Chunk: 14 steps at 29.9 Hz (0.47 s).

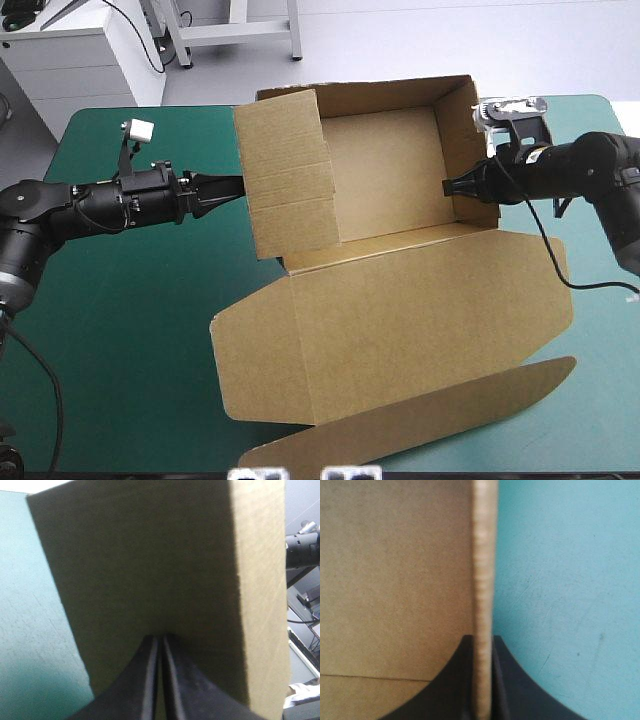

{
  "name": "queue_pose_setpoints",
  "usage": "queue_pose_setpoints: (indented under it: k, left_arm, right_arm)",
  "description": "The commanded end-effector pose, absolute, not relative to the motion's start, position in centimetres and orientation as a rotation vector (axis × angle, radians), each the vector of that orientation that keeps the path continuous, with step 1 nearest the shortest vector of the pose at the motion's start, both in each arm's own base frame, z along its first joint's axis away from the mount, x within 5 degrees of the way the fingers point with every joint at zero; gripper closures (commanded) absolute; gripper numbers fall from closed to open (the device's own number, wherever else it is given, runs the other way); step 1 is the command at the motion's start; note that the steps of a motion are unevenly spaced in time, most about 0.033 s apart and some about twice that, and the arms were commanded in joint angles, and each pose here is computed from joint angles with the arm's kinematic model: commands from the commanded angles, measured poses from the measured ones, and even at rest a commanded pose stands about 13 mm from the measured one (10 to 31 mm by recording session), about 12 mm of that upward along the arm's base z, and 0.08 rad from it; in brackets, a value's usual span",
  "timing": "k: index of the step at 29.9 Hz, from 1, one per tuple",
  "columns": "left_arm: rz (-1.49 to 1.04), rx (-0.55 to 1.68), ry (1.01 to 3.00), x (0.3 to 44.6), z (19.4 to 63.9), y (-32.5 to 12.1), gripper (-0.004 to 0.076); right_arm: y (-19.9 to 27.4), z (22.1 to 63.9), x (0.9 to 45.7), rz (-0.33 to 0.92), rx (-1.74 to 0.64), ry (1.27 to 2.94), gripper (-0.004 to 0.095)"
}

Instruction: Fold the box

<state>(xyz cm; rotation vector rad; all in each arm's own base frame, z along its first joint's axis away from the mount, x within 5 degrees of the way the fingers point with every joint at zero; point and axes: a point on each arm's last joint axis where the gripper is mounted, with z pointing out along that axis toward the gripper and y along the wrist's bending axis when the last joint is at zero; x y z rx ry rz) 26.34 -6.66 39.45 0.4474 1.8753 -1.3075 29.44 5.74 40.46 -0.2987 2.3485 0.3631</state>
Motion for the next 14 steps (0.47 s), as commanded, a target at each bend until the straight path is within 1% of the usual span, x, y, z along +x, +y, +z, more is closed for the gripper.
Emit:
queue_pose_setpoints:
  k: [1, 4, 9, 10, 11, 12, 14]
  left_arm:
    - [-1.419, 0.505, 1.747, 24.98, 41.89, -7.17, 0.0626]
    - [-1.42, 0.507, 1.735, 24.98, 41.98, -7.18, 0.0484]
    - [-1.43, 0.502, 1.712, 24.98, 42.17, -7.18, 0.0216]
    - [-1.44, 0.495, 1.701, 24.99, 42.29, -7.18, 0.0174]
    - [-1.447, 0.491, 1.693, 24.99, 42.36, -7.18, 0.0146]
    - [-1.452, 0.487, 1.688, 24.99, 42.42, -7.18, 0.0134]
    - [-1.45, 0.491, 1.691, 24.98, 42.38, -7.22, 0.0131]
  right_arm:
    - [6.39, 42.88, 28.8, 0.356, -0.26, 2.213, 0.0922]
    - [6.89, 42.99, 28.8, 0.356, -0.269, 2.196, 0.0922]
    - [6.91, 43.1, 28.9, 0.35, -0.251, 2.183, 0.0922]
    - [6.91, 43.07, 28.95, 0.35, -0.25, 2.182, 0.0922]
    - [6.91, 43.08, 28.95, 0.35, -0.25, 2.182, 0.0922]
    - [6.91, 43.09, 28.96, 0.349, -0.25, 2.18, 0.0922]
    - [6.9, 43.18, 29.03, 0.355, -0.233, 2.171, 0.0922]
